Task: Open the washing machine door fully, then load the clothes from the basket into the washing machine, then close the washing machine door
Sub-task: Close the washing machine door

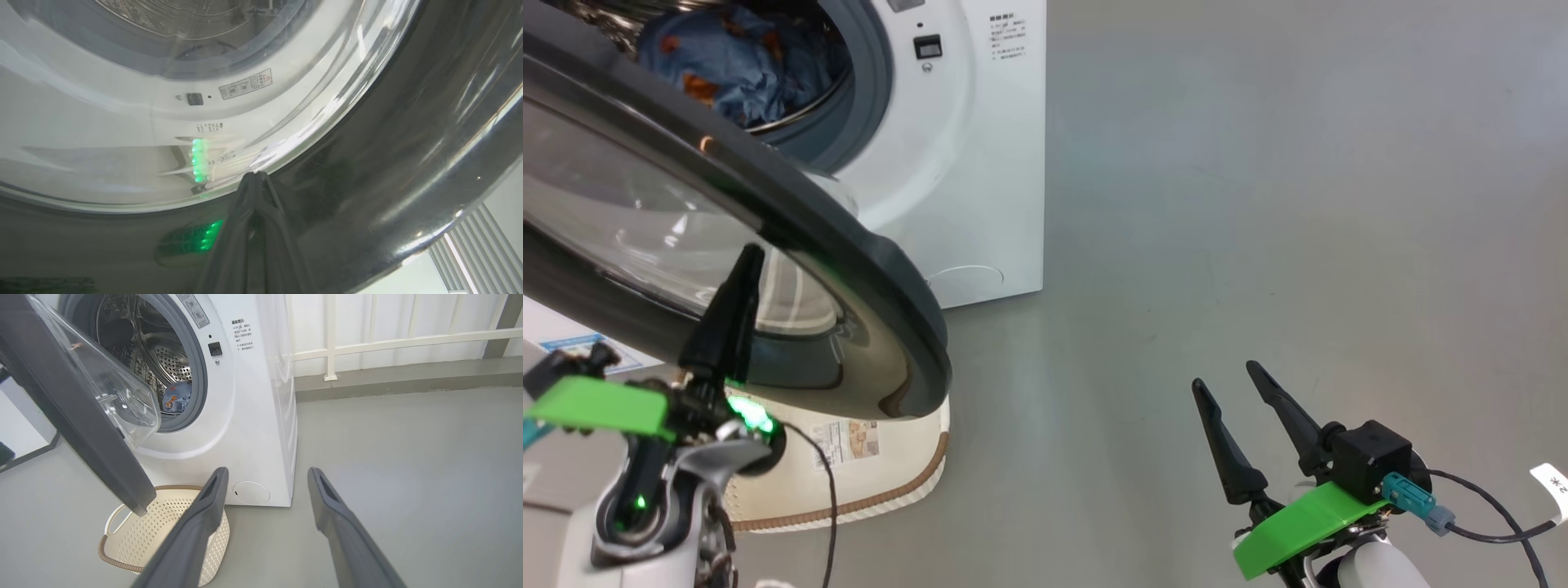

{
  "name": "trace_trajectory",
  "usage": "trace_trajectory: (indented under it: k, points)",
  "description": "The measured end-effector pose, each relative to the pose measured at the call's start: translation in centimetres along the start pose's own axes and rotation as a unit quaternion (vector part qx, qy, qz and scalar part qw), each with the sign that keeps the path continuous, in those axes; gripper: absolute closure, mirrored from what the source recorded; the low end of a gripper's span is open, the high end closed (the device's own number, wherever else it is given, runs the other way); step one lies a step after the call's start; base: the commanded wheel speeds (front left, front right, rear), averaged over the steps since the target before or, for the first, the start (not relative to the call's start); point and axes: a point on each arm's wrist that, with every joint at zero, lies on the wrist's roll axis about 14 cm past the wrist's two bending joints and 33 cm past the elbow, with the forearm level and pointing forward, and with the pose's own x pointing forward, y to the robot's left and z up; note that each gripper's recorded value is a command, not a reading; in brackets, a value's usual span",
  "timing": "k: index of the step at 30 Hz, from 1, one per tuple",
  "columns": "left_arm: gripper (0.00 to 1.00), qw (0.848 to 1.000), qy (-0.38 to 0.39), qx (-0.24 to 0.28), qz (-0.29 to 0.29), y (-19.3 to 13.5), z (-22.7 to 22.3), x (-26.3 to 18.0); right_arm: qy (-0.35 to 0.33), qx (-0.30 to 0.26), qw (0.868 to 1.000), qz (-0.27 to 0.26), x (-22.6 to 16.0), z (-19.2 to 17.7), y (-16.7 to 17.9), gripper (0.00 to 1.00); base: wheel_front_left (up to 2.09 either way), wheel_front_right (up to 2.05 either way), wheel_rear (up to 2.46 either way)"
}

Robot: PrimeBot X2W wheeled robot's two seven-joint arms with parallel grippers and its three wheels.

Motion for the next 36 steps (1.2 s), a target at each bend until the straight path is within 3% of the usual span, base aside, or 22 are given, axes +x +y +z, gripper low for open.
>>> trace_trajectory:
  k: [18, 36]
  points:
    - [1.0, 0.994, -0.102, -0.028, 0.014, 0.9, 1.7, -6.6, -0.022, -0.003, 1.0, 0.011, -0.4, 1.6, 0.9, 0.0, 0.0, 0.0, 0.0]
    - [1.0, 0.982, -0.18, -0.018, 0.045, 1.9, 1.6, -11.8, -0.04, -0.003, 0.999, 0.018, -1.3, 2.9, 1.5, 0.0, 0.0, 0.0, 0.0]
